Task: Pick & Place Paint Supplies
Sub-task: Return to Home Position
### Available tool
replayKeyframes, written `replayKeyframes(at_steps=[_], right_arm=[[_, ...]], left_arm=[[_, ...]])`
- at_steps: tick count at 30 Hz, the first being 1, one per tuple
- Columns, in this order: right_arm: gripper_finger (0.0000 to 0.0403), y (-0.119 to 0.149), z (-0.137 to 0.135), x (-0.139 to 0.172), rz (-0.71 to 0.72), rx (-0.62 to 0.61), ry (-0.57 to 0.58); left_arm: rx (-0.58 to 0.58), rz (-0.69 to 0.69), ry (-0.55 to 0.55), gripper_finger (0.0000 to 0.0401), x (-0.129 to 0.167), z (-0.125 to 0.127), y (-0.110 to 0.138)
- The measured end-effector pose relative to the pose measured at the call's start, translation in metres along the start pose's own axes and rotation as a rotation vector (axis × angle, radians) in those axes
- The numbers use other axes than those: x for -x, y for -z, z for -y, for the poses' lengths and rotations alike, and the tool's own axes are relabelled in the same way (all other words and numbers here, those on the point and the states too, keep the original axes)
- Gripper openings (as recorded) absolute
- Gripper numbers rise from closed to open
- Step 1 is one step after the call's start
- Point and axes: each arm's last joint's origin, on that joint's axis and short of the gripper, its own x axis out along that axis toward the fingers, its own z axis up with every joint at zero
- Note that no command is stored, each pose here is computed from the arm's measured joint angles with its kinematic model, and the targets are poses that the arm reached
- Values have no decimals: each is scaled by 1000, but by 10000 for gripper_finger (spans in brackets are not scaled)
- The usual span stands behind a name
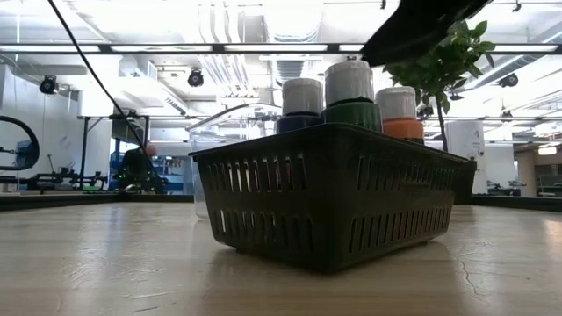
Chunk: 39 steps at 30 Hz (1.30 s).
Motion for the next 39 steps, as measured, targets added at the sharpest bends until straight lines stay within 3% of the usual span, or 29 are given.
replayKeyframes(at_steps=[6,11,16,20,25,33,39], right_arm=[[239,6,-16,29,76,32,-114],[239,14,-29,46,197,50,-218],[239,35,-35,50,275,50,-282],[239,54,-36,46,314,46,-308],[239,69,-36,47,362,31,-337],[239,74,-37,57,419,10,-387],[239,75,-36,60,457,10,-402]], left_arm=[[166,-313,-313,118,5,-14,15],[278,-309,-247,118,12,-33,35],[422,-410,-352,118,32,-41,84],[483,-327,-377,118,58,-33,115],[567,-185,-494,118,95,-14,133],[703,-128,-515,118,125,42,165],[722,-155,-459,118,135,51,168]])
